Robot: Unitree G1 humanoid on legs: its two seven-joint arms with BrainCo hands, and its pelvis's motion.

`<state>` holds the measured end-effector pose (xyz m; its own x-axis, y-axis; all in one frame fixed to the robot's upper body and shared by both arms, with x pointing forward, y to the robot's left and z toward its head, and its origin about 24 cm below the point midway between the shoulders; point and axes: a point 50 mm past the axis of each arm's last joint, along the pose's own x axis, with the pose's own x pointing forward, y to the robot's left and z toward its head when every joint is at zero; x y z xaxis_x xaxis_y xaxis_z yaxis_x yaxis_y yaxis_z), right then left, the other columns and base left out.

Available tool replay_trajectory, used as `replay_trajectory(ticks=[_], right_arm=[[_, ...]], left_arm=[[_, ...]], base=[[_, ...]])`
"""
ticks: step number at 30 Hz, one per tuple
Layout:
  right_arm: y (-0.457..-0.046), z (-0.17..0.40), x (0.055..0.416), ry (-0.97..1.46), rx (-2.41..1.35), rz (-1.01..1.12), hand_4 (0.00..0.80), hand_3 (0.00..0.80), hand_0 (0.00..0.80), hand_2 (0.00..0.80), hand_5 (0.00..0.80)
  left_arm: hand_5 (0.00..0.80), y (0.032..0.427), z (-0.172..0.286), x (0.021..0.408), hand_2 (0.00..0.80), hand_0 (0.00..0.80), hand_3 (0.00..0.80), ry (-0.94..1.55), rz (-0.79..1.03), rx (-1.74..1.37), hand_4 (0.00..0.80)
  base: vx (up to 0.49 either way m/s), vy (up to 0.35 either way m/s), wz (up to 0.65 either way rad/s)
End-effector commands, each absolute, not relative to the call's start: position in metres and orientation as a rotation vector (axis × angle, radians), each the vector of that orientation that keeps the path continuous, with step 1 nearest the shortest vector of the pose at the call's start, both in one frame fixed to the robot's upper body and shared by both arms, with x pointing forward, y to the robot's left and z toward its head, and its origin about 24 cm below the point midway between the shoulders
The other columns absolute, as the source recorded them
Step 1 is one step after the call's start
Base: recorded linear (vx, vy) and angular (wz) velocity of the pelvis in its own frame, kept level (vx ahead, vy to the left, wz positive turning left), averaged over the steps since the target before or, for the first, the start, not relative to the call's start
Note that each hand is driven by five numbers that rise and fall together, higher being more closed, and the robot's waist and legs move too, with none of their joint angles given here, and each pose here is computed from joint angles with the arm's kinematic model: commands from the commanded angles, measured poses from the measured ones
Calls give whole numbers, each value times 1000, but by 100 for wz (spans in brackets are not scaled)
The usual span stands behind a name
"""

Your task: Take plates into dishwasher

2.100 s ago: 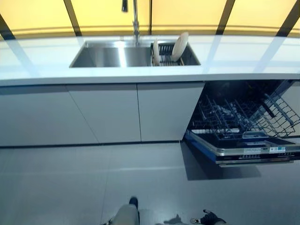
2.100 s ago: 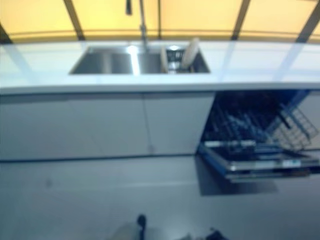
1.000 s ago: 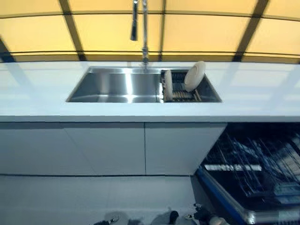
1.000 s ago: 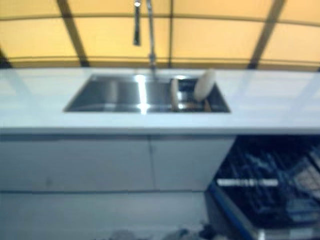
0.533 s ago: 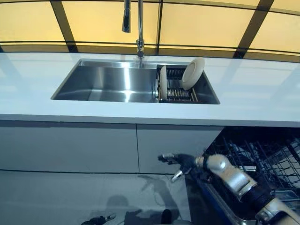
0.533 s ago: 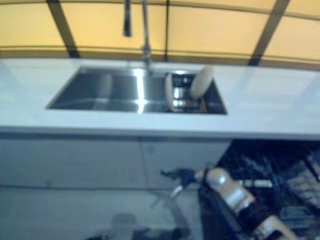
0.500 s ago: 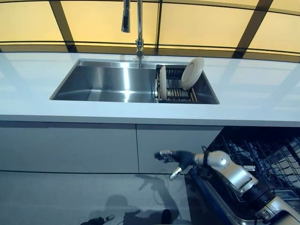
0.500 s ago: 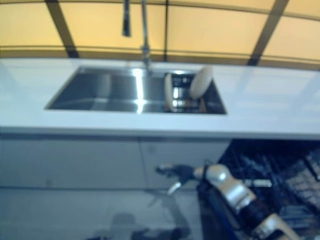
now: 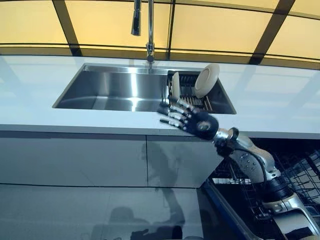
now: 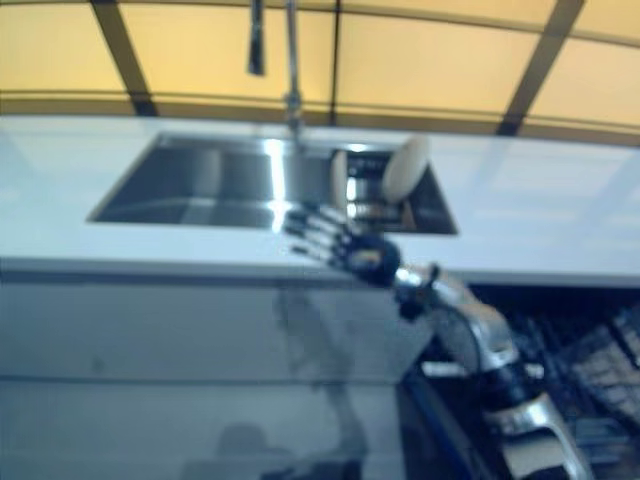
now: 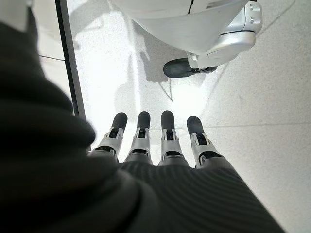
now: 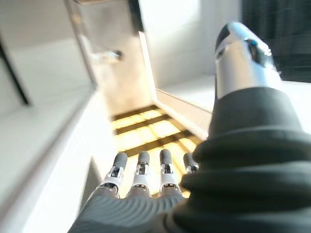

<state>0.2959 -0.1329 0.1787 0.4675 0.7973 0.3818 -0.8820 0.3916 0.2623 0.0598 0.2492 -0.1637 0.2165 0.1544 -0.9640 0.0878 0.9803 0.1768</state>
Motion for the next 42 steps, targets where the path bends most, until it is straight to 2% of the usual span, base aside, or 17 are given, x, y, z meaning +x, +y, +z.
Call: replay_trajectory(ticks=[1,3,8,10,12,16,18,23,30,42], right_arm=[[-158,244,310,-532,572,952,0,0,0,0,0],[-174,261,317,-574,612,858,0,0,0,0,0],[-257,309,341,-683,658,369,0,0,0,0,0],[-295,325,342,-718,678,96,0,0,0,0,0],[-335,341,335,-772,609,-268,0,0,0,0,0],[-335,370,337,-731,277,-502,0,0,0,0,0],[-328,374,344,-665,113,-523,0,0,0,0,0],[-285,386,364,-547,-148,-314,0,0,0,0,0],[-302,378,364,-397,-175,-244,0,0,0,0,0],[-299,381,366,-375,-172,-287,0,0,0,0,0]], left_arm=[[0,261,-161,58,0,0,0,1377,19,284,0],[0,262,-161,58,0,0,0,1381,16,289,0],[0,267,-159,57,0,0,0,1393,6,313,0],[0,269,-159,58,0,0,0,1401,14,320,0],[0,270,-159,58,0,0,0,1408,33,319,0],[0,269,-159,58,0,0,0,1393,96,280,0],[0,267,-160,59,0,0,0,1383,106,262,0],[0,268,-156,77,0,0,0,1365,128,272,0],[0,272,-150,99,0,0,0,1316,179,272,0],[0,267,-152,98,0,0,0,1319,79,325,0]], base=[[98,20,1],[116,12,0],[115,-12,4],[79,-37,1],[47,-46,0],[7,-82,-16],[64,12,-68],[281,211,-47],[174,98,-41],[101,6,32]])
